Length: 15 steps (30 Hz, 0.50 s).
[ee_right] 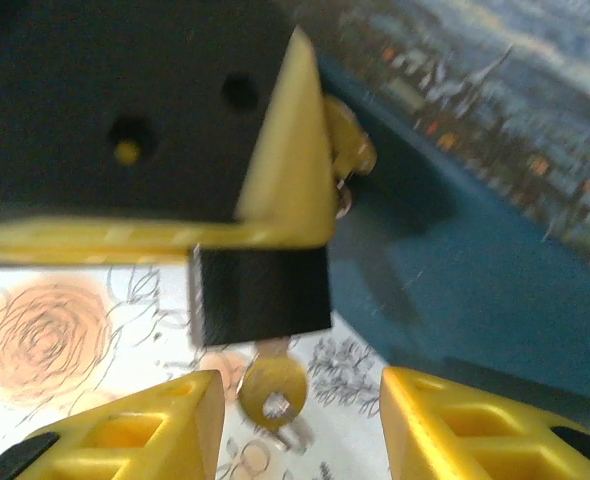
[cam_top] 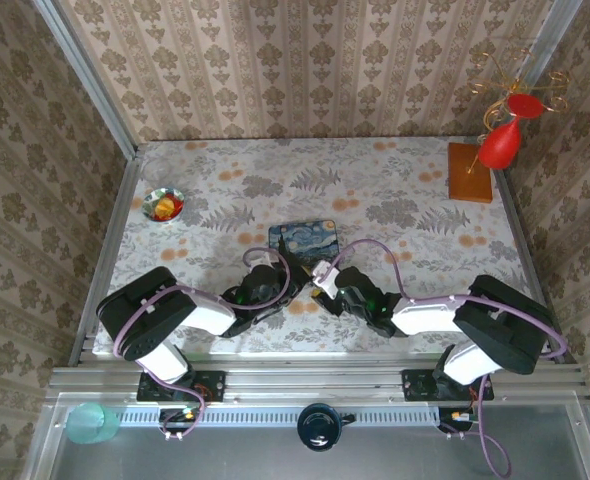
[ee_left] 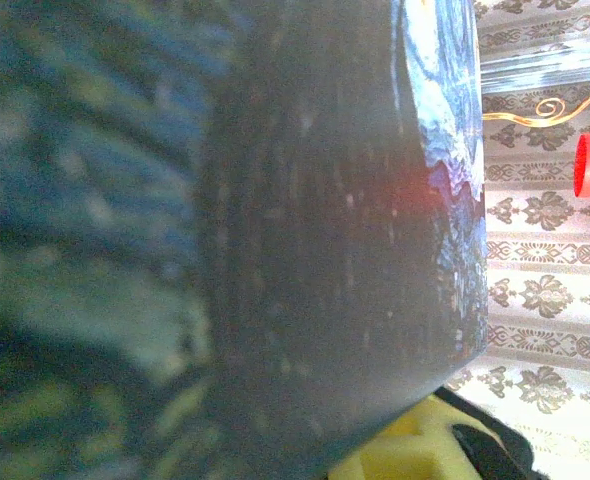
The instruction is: Unlock a padlock with a key
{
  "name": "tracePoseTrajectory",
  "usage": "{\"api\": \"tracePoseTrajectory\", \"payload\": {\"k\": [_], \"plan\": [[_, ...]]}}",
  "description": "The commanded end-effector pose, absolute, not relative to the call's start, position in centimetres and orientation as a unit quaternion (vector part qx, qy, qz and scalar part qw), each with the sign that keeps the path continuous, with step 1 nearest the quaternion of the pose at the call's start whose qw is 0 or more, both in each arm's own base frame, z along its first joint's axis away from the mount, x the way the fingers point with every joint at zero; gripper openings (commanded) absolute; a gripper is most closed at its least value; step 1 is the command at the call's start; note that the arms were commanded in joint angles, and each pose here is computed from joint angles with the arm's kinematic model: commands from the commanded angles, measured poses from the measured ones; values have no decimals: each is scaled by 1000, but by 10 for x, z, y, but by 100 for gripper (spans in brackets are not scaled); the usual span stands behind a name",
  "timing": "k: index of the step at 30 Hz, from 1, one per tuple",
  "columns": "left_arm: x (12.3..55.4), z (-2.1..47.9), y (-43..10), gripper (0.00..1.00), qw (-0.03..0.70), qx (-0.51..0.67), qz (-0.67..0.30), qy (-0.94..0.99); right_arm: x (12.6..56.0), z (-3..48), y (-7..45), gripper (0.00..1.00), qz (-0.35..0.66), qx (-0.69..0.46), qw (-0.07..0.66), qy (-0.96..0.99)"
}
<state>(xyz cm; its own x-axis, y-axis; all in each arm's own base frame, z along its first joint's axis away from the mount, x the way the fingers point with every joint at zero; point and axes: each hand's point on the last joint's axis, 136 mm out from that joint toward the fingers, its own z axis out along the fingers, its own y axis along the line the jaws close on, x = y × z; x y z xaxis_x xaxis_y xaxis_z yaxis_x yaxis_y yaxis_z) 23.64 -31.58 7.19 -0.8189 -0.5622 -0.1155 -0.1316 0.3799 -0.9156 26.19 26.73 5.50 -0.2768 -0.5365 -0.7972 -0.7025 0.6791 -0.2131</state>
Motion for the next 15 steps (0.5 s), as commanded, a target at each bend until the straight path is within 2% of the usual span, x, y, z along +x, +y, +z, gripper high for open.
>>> {"api": "tracePoseTrajectory", "payload": {"k": [1,4,15], "plan": [[238,99,-322,0,219,-204,-555,776,279,71,274,46,62,-382,492,780],[238,99,-320,0,218,-205,-557,775,281,65,277,42,54,-386,487,782],[238,94,-320,0,221,-202,-547,781,278,69,284,10,72,-358,495,789]]}}
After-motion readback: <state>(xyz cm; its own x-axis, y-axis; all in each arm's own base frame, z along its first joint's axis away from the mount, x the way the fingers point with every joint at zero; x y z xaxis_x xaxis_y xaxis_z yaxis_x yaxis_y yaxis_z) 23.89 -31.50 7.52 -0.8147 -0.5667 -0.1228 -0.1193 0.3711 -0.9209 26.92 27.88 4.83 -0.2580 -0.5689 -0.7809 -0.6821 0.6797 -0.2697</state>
